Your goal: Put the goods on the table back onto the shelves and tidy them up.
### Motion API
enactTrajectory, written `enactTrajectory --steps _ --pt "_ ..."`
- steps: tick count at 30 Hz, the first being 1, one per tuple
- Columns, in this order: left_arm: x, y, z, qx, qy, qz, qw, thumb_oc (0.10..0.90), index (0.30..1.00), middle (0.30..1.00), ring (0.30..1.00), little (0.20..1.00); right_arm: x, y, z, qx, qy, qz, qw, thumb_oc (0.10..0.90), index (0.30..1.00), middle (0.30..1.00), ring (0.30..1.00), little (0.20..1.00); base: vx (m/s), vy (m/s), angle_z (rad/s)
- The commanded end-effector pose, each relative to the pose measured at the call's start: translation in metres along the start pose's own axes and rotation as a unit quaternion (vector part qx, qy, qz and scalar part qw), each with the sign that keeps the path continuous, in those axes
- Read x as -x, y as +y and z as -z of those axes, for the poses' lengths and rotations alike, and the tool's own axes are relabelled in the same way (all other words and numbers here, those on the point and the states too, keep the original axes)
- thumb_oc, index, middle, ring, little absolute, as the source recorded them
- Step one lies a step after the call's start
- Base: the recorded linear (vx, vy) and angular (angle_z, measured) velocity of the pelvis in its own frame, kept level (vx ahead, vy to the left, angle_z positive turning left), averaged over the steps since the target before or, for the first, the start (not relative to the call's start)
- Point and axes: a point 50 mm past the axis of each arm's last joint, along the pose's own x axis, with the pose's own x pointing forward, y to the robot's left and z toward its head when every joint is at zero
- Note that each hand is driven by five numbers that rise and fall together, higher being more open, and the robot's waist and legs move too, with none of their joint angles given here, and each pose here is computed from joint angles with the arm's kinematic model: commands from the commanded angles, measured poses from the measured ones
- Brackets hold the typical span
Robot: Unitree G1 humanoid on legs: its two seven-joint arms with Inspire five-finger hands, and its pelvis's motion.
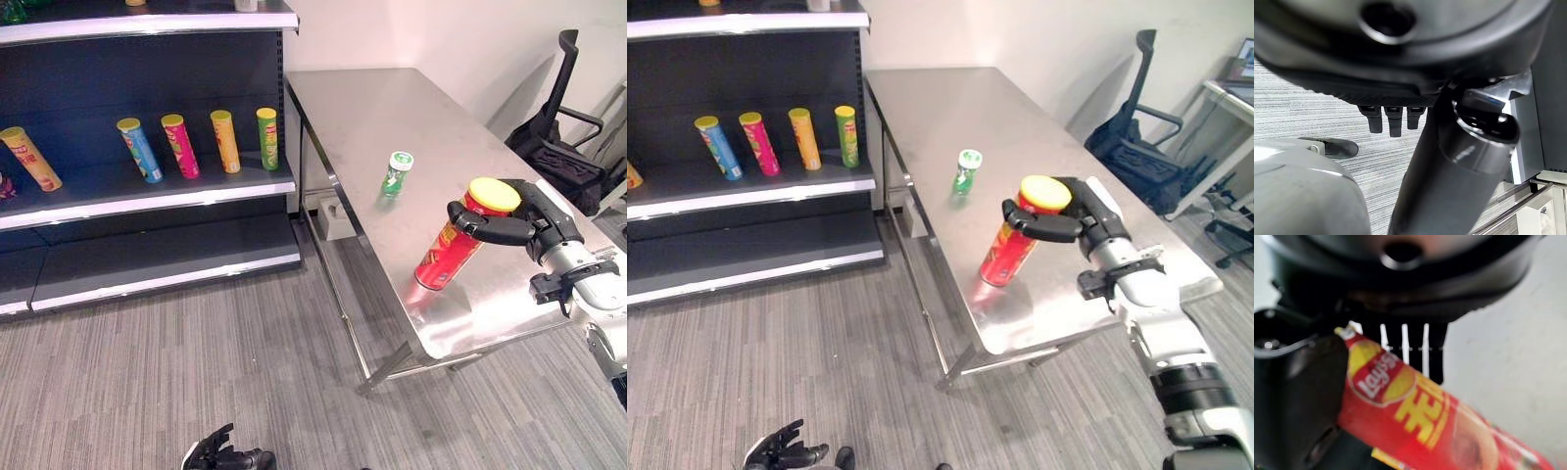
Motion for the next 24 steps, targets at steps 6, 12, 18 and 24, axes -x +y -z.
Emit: enactTrajectory --steps 6,12,18,24 --pt "-0.001 0.012 -0.034 -0.028 -0.074 -0.013 0.997 0.800 0.900 0.900 0.900 0.900 0.003 -0.048 -0.097 0.061 -0.217 0.148 0.963 0.400 0.300 0.300 0.300 0.300 0.02 -0.057 0.02" --pt "-0.001 0.019 -0.048 -0.027 -0.098 -0.024 0.995 0.800 0.900 0.900 0.900 0.900 0.018 -0.048 -0.127 0.089 -0.293 0.189 0.933 0.400 0.300 0.300 0.300 0.300 -0.07 -0.080 0.06" --pt "-0.001 0.013 -0.062 -0.039 -0.122 -0.010 0.992 0.800 0.900 0.900 0.900 0.900 0.035 -0.048 -0.141 0.085 -0.342 0.224 0.909 0.400 0.300 0.300 0.300 0.300 -0.02 0.131 0.57" --pt "-0.006 0.009 -0.065 -0.065 -0.116 -0.015 0.991 0.800 0.900 0.900 0.900 0.900 0.045 -0.051 -0.131 0.124 -0.315 0.239 0.910 0.400 0.300 0.300 0.300 0.300 0.13 0.458 0.21"
